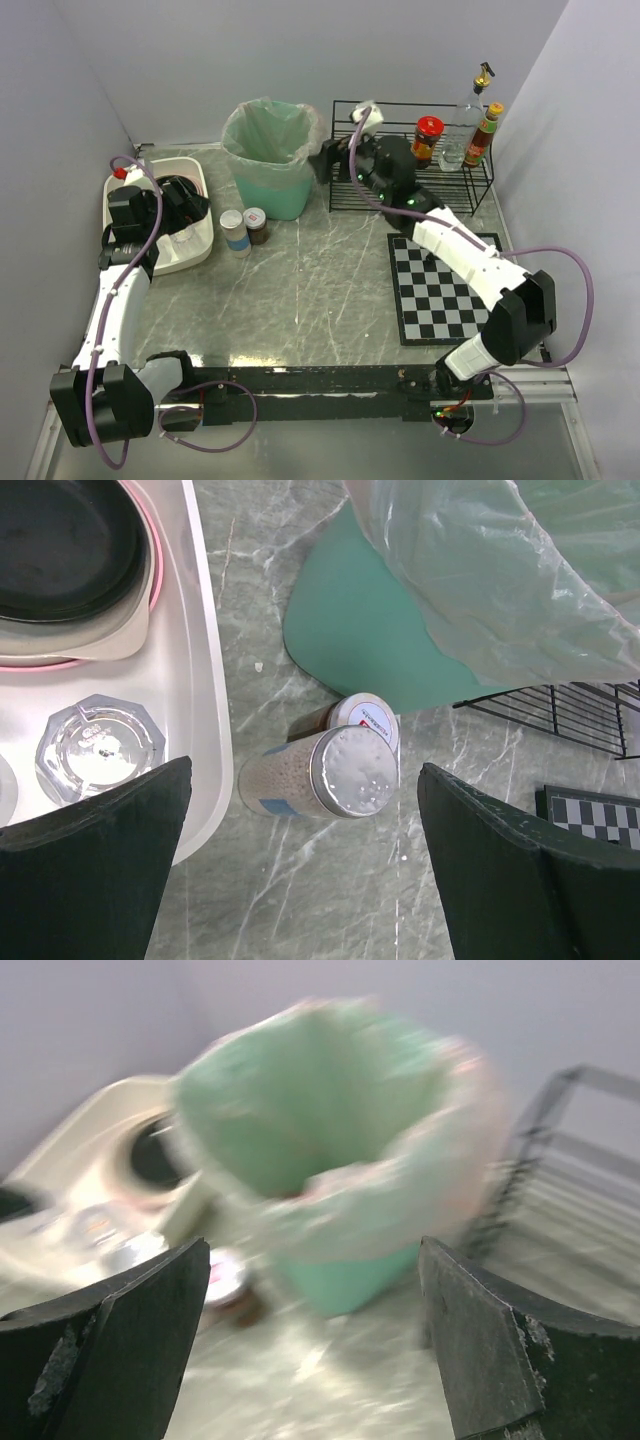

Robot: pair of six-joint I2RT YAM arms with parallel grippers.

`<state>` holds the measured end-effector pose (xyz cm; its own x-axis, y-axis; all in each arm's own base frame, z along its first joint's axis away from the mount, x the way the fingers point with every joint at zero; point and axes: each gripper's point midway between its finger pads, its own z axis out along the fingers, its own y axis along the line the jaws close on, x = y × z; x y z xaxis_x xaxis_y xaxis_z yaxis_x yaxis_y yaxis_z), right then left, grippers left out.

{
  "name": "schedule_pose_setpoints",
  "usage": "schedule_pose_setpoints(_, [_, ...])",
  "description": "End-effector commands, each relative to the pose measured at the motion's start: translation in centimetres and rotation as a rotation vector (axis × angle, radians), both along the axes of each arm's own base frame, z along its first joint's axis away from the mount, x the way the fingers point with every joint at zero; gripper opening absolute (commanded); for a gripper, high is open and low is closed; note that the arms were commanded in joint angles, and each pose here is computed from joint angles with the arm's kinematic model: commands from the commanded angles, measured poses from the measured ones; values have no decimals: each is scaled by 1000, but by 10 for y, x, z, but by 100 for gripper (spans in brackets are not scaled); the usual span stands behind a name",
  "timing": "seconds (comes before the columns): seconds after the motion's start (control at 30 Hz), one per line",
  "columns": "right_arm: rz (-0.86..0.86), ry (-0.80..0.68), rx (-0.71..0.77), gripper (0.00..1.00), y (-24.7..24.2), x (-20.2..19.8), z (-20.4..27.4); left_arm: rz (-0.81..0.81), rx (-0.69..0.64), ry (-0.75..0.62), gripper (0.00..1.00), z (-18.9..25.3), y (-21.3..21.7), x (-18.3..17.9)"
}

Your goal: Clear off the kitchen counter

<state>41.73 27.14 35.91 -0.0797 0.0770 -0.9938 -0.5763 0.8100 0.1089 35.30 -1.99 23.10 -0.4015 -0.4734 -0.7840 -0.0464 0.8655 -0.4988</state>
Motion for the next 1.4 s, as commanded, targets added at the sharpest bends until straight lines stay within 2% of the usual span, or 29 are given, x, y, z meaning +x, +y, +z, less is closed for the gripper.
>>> schedule_pose_setpoints(0.0, [183,57,124,91,48,-46,3,4,17,-48,99,16,1,3])
schedule_pose_setpoints(0.1, [241,119,139,92,73,-62,-20,15,14,-40,99,15,3,3])
schedule_pose_setpoints(0.23, [294,196,113,93,103,-64,-62,82,5,-24,99,16,11,4])
schedule_pose_setpoints(0.4, [365,164,30,94,148,-72,-87,272,59,-7,99,21,45,-1])
schedule_pose_setpoints(0.63, [414,177,-27,95,193,-68,-111,401,100,-39,99,31,67,-14])
schedule_pose_setpoints(1.37, [397,199,-179,100,251,-59,-164,344,89,-56,99,33,59,-10])
